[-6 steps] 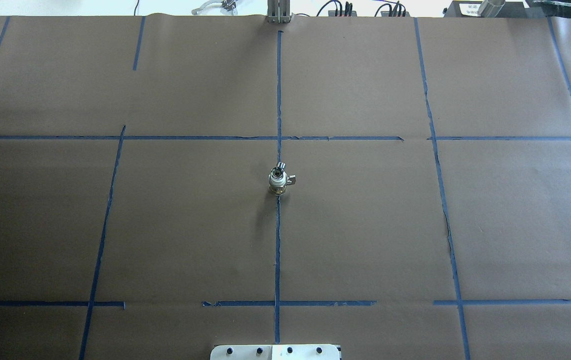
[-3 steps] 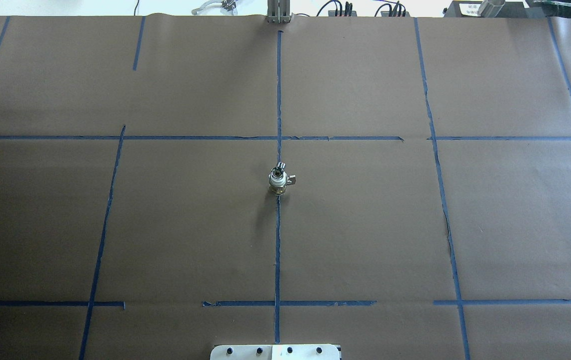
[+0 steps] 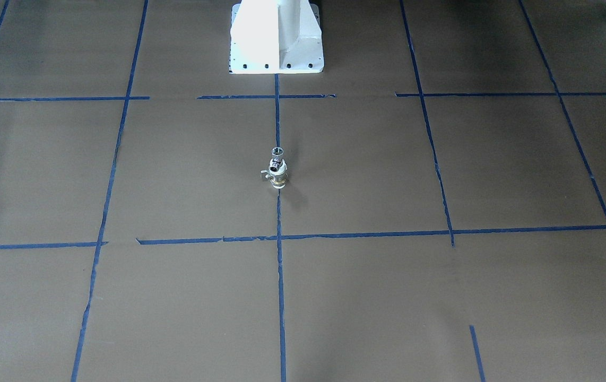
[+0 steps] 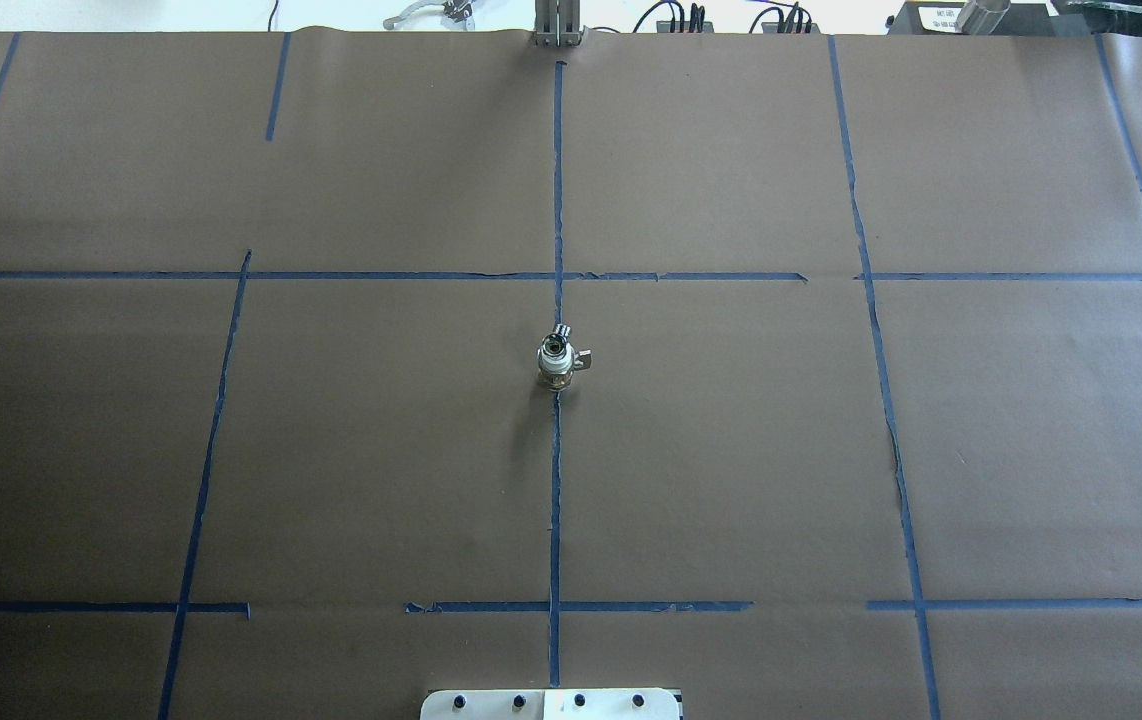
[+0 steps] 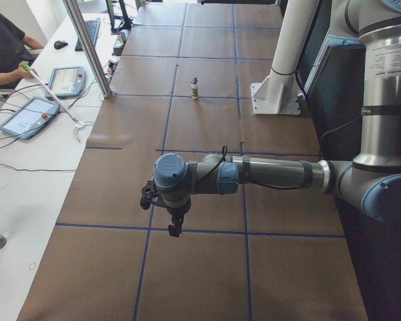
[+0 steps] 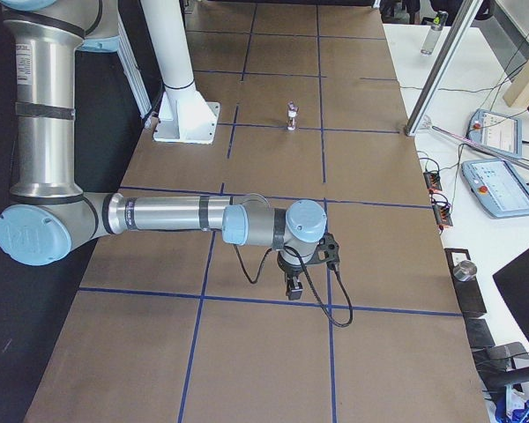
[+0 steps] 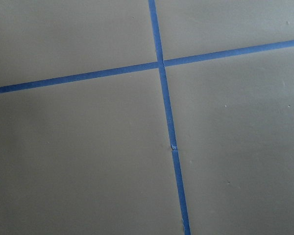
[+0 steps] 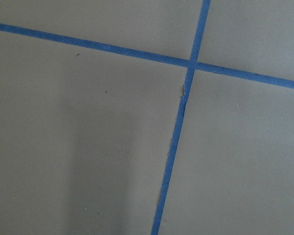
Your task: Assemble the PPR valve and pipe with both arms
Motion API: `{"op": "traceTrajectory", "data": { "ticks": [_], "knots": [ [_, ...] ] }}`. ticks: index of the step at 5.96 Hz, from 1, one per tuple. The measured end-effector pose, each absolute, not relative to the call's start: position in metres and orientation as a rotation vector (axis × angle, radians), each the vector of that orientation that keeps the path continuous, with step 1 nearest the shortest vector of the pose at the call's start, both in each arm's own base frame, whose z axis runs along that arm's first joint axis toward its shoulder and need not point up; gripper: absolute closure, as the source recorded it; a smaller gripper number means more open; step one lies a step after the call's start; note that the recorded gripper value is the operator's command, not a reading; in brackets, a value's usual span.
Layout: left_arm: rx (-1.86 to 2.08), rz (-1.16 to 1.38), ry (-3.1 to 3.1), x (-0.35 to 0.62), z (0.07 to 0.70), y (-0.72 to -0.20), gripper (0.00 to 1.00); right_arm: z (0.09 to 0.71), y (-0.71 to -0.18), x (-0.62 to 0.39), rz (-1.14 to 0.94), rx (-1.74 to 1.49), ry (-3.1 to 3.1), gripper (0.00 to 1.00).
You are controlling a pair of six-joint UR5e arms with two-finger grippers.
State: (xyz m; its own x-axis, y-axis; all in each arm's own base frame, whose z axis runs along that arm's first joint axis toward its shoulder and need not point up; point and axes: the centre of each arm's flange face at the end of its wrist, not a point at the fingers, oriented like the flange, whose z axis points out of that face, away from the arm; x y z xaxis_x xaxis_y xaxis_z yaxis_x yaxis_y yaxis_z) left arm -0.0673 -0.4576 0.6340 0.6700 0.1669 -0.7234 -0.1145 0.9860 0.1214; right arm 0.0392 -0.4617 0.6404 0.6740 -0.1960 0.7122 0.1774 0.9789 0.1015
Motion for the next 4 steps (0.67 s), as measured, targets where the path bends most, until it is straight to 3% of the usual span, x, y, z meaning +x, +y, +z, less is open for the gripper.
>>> {"op": "traceTrajectory", "data": {
  "ticks": [4],
  "knots": [
    [0.071,0.165,0.820,-0.0664,0.6302,-0.4590,0.00,0.6442,-0.4590,0.0395,-0.205,0.017,-0.802,0.00]
  ]
}}
